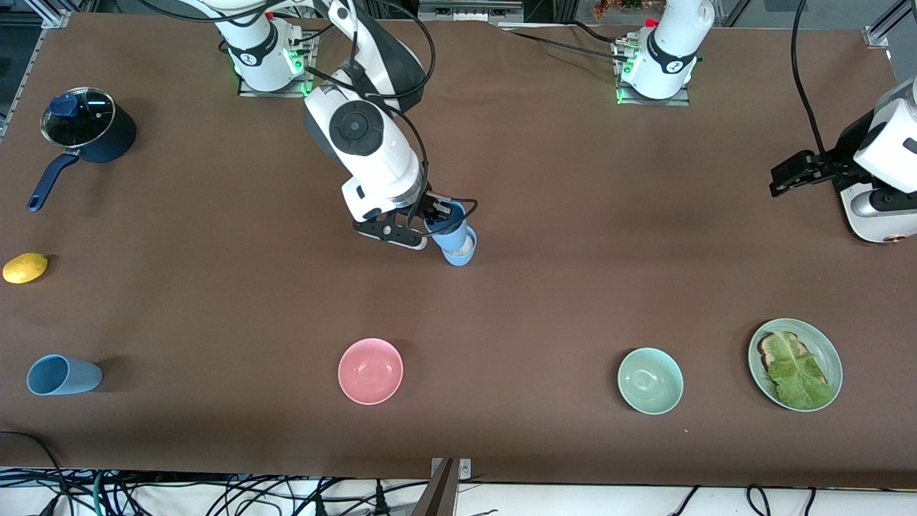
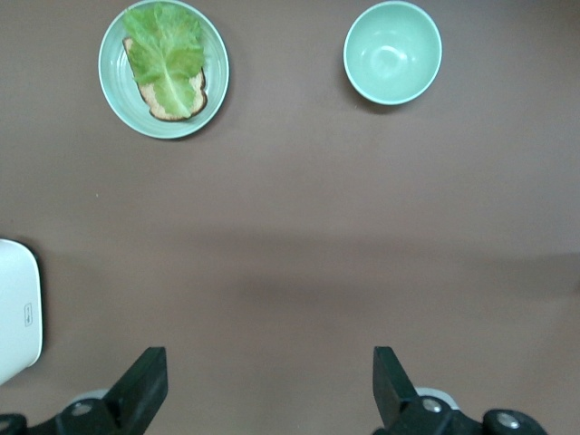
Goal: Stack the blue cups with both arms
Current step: 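Lift the blue cup with the right gripper over the tissue cup, then lower the cup into the tissue cup and open the right gripper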
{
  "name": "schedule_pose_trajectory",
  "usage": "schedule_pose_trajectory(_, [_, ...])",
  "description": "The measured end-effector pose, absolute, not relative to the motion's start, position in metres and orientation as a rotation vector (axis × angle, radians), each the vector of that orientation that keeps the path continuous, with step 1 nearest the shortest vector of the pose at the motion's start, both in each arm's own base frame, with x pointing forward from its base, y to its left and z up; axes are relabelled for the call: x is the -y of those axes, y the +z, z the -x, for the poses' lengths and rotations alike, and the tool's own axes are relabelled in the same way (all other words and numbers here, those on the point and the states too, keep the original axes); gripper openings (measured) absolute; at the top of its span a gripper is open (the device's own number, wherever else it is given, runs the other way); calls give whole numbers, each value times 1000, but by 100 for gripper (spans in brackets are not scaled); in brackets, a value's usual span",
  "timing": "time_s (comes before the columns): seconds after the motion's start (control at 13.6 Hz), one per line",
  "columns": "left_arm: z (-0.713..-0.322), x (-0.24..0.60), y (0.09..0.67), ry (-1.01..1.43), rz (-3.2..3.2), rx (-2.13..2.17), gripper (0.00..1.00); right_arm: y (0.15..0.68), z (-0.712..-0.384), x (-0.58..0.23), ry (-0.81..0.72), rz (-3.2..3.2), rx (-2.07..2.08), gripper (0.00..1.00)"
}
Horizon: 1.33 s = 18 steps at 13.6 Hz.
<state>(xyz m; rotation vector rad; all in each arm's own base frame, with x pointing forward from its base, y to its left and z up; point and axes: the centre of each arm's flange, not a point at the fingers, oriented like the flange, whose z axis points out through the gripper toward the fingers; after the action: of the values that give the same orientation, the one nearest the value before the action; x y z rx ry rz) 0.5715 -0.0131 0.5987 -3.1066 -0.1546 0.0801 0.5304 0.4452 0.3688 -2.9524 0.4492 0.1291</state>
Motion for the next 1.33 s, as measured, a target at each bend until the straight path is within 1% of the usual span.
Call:
schedule_pose_trajectory(0.44, [-585, 12, 582, 68, 3110, 155, 100, 357, -524, -456, 114, 2979, -403, 5])
schedule_pose_trajectory(0.96, [-587, 9, 579, 73, 3110, 164, 100, 329, -521, -463, 127, 3010, -374, 6])
schedule_pose_trajectory(1.1, [-587, 9, 579, 73, 3111, 163, 100, 326, -520, -464, 126, 3013, -370, 21])
schedule_pose_trajectory(1.33, [-589, 9, 576, 76, 3111, 162, 100, 332, -523, -465, 93, 3018, -354, 52])
